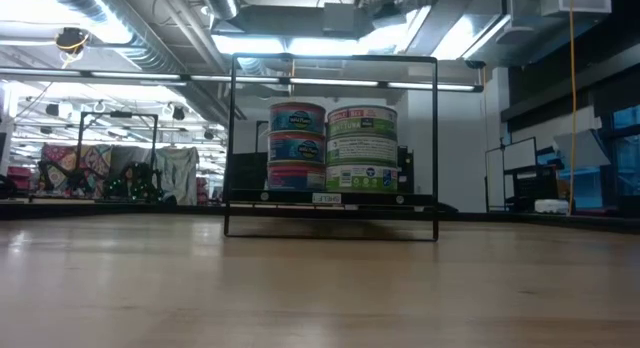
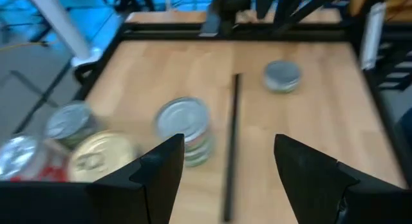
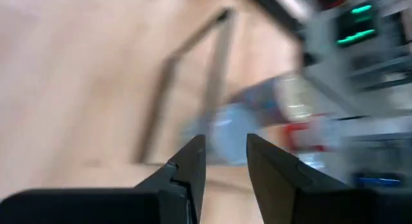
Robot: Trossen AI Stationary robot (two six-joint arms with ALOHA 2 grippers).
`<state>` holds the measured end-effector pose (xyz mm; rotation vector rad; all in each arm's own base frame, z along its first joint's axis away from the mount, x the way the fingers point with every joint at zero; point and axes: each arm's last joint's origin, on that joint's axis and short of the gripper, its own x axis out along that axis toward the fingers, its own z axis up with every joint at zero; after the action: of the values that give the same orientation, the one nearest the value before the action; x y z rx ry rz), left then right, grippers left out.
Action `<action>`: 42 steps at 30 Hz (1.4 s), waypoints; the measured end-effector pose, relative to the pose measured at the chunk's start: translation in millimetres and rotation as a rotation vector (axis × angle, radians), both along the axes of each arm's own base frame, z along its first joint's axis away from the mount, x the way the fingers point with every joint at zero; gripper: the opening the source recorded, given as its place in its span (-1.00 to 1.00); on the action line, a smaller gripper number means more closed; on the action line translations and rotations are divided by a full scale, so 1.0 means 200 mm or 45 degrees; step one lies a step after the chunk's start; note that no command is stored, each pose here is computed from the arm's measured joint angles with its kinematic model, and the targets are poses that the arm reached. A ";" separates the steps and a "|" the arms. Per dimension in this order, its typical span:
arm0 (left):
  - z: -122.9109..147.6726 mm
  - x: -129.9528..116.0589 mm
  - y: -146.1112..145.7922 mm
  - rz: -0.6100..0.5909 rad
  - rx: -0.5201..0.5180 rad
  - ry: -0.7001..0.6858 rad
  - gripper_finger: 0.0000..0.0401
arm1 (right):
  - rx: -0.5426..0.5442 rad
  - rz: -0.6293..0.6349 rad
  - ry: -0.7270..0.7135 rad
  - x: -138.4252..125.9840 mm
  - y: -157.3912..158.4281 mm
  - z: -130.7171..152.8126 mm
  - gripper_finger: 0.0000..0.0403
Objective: Stack canned seafood by type on shelf
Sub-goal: Stack the green tuna can on top of the other green tuna can on the shelf
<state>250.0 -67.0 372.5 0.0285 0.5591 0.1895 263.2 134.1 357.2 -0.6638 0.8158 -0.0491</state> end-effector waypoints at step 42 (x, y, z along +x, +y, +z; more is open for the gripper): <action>-0.56 0.56 -0.63 -0.255 -0.111 -0.227 0.18 | 0.681 -0.358 0.623 -0.53 0.34 -0.86 -0.44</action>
<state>361.5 -192.2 261.3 -0.0169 0.3830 -0.0274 156.8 201.8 185.1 -0.0434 1.3280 0.0798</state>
